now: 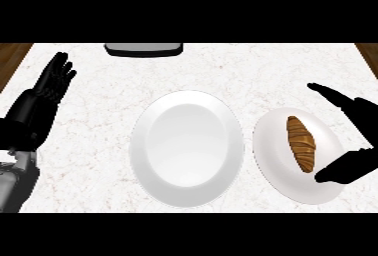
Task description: Pick the croissant from the plate and place it in the plate
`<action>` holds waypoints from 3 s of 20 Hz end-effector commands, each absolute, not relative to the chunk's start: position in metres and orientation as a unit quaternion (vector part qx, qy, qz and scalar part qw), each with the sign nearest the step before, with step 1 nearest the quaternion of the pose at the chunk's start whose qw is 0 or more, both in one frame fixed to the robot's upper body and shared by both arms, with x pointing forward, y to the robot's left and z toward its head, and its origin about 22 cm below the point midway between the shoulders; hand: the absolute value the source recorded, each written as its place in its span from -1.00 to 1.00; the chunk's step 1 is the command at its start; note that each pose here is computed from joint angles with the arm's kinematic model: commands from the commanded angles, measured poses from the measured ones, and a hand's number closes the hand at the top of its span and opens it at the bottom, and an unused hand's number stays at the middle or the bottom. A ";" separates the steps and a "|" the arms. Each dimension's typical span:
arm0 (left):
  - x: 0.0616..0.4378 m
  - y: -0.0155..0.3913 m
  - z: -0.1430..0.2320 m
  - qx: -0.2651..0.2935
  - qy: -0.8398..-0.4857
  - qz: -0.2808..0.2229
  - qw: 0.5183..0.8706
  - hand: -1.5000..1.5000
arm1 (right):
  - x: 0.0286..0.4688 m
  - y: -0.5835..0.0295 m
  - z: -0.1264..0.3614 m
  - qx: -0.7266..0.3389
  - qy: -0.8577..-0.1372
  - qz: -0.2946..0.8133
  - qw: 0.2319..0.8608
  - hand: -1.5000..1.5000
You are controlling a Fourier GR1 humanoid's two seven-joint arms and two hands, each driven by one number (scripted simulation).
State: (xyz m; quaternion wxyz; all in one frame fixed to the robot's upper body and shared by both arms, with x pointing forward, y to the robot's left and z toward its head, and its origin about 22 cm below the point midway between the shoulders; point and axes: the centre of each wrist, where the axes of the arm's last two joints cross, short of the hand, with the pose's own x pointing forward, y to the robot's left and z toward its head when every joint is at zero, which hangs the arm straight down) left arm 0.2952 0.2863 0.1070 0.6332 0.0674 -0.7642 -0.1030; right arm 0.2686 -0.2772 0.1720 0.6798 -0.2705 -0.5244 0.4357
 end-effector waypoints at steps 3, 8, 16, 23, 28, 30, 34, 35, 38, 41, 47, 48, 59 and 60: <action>0.289 0.279 0.099 0.054 -0.761 -0.102 0.639 0.00 | 0.277 -0.269 0.185 -0.274 -0.442 0.489 0.701 -1.00; 0.292 0.278 0.094 0.057 -0.761 -0.104 0.637 0.00 | 0.288 -0.263 0.172 -0.305 -0.431 0.471 0.707 -1.00; 0.296 0.291 0.114 0.055 -0.767 -0.104 0.631 0.00 | 0.303 -0.282 0.135 -0.329 -0.360 0.481 0.728 -1.00; 0.312 0.280 0.103 0.067 -0.766 -0.104 0.631 0.00 | 0.293 -0.278 0.101 -0.314 -0.359 0.490 0.729 -1.00; 0.287 0.282 0.107 0.068 -0.767 -0.100 0.630 0.00 | 0.313 -0.287 0.084 -0.297 -0.342 0.505 0.735 -1.00; 0.290 0.274 0.104 0.060 -0.763 -0.091 0.637 0.00 | 0.304 -0.276 0.079 -0.301 -0.333 0.503 0.739 -1.00; 0.298 0.274 0.098 0.058 -0.769 -0.099 0.629 0.00 | 0.308 -0.262 0.043 -0.310 -0.318 0.506 0.739 -1.00; 0.297 0.269 0.104 0.060 -0.761 -0.099 0.638 0.00 | 0.315 -0.292 0.046 -0.322 -0.309 0.503 0.741 -1.00; 0.293 0.292 0.113 0.063 -0.767 -0.104 0.630 0.00 | 0.322 -0.276 0.045 -0.316 -0.363 0.490 0.727 1.00; 0.283 0.282 0.103 0.048 -0.766 -0.104 0.633 0.00 | 0.318 -0.275 0.045 -0.371 -0.423 0.474 0.677 1.00; 0.278 0.309 0.097 0.108 -0.742 -0.068 0.658 0.00 | 0.223 -0.295 -0.009 -0.465 -0.234 0.338 0.784 1.00; 0.277 0.317 0.097 0.120 -0.741 -0.057 0.659 0.00 | 0.211 -0.305 -0.014 -0.478 -0.203 0.314 0.795 1.00; 0.273 0.319 0.098 0.122 -0.746 -0.052 0.652 0.00 | 0.108 -0.225 0.042 -0.568 -0.311 0.217 0.730 1.00; 0.272 0.315 0.098 0.115 -0.747 -0.066 0.651 0.00 | 0.102 -0.217 0.055 -0.573 -0.325 0.206 0.724 1.00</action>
